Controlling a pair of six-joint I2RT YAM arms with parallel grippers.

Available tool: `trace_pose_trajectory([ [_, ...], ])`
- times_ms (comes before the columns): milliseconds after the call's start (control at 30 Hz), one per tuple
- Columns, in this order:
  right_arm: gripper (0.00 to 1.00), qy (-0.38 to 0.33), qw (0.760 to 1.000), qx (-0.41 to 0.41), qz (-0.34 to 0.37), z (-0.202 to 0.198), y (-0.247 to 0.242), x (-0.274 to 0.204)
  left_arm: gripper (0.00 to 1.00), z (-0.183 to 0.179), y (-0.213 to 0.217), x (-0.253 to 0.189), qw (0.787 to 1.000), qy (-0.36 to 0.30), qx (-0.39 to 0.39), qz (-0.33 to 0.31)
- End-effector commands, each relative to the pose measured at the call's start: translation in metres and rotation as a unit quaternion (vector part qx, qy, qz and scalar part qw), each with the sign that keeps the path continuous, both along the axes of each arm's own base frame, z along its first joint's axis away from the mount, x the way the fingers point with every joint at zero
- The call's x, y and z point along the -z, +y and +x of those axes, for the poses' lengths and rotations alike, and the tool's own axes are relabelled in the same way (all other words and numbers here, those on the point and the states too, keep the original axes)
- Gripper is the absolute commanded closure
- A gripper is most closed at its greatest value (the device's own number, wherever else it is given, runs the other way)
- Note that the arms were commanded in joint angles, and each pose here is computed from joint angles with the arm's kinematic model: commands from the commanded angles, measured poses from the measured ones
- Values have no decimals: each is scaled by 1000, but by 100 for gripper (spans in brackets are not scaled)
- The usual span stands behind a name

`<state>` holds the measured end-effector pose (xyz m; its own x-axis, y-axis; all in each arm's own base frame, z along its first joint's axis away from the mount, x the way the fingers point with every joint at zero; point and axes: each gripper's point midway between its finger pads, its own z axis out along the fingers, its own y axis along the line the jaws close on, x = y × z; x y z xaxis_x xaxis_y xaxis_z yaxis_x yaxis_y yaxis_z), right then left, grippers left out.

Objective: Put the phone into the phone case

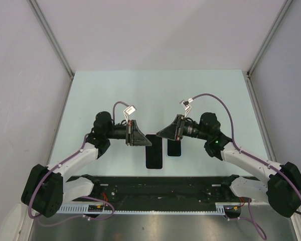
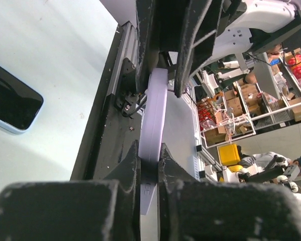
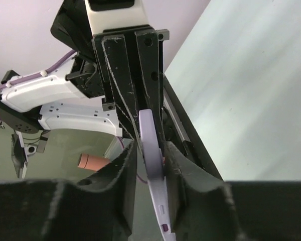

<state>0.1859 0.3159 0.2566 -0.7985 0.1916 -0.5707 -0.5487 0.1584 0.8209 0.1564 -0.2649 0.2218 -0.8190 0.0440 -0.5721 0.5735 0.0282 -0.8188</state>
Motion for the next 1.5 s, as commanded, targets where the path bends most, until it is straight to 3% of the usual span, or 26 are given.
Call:
trace_pose_trajectory([
  [0,57,3,1000,-16,-1,-10,3,-3,100,14,-6,-19,999,-49,-16,-11],
  [100,47,0,1000,-23,-11,-14,1,1,100,16,-6,-23,998,-52,-19,-12],
  [233,50,2,1000,-17,-24,-16,-1,11,100,19,-7,-28,998,-57,-28,-14],
  [267,53,3,999,-17,-27,-17,-3,16,100,19,-7,-28,998,-57,-29,-14],
  [367,82,3,999,-5,-34,-16,-7,22,100,21,-7,-27,998,-57,-35,-10],
  [400,95,-1,999,-1,-34,-16,-8,21,100,22,-6,-24,998,-56,-38,-6],
  [467,100,-2,999,5,-36,-15,-10,21,100,24,-6,-22,997,-59,-47,0],
  [567,100,-6,999,14,-29,-12,-13,15,82,25,-5,-20,997,-61,-50,4],
  [600,100,-2,999,17,-28,-10,-14,14,70,24,-5,-19,997,-60,-50,5],
  [700,100,6,1000,21,-22,-7,-14,13,54,27,-5,-15,997,-56,-54,12],
  [767,100,8,1000,11,-17,-7,-11,14,53,30,-6,-11,997,-52,-60,19],
  [867,100,17,1000,2,-21,-9,-7,19,71,34,-7,-11,997,-45,-62,17],
  [900,100,18,1000,2,-24,-9,-7,21,82,35,-8,-11,997,-45,-65,17],
  [1000,100,19,999,15,-25,-4,-9,24,96,38,-8,-7,997,-43,-68,22],
  [1233,94,30,998,46,-25,17,-15,30,100,52,-4,13,992,-34,-99,76],
  [1433,65,49,998,39,-27,22,-10,40,100,64,-1,31,987,-5,-116,108],
  [1467,53,50,997,47,-30,25,-13,42,100,65,0,34,987,3,-113,111],
])
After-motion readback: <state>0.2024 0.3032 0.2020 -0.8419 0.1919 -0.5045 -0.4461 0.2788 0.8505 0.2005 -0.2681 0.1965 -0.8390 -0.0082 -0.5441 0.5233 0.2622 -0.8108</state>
